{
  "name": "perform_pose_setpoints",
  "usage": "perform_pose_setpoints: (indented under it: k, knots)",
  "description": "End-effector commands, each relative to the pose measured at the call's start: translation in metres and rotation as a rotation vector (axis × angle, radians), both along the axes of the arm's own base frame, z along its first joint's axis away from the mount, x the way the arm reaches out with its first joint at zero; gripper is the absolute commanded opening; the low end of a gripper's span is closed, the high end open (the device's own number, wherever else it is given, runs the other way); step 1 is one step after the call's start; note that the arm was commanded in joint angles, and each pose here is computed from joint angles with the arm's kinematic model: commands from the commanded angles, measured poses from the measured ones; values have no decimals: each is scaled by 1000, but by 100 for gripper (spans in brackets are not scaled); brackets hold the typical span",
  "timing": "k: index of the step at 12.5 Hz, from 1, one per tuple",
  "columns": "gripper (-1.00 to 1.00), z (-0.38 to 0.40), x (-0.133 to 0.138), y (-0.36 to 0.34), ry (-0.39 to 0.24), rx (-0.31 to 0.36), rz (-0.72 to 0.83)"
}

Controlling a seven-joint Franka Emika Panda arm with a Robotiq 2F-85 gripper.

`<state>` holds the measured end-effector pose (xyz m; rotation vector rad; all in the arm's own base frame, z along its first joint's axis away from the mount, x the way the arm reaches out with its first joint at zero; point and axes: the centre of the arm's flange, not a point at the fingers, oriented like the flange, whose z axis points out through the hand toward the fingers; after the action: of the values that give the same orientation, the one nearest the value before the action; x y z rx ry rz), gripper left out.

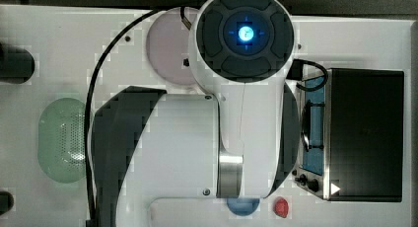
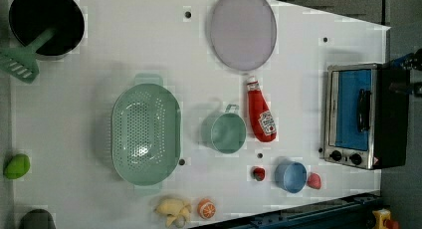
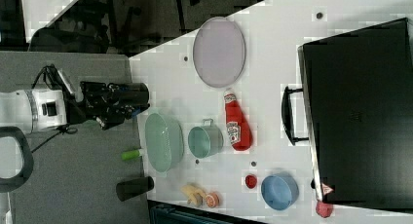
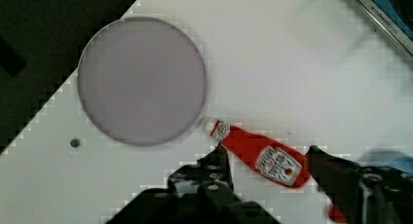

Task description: Pick Ketchup from the table and place it in strainer.

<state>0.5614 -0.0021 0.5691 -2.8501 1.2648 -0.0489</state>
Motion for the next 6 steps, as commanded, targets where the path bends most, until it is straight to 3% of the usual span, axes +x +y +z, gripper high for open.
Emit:
perform_pose_setpoints:
  k: [1,3,6]
  knots:
    - [58,39,-64,-12,59,2,15]
    - [99,17,-59,-9,95,5,35]
    - [100,-39,-52,-2,181,16,168]
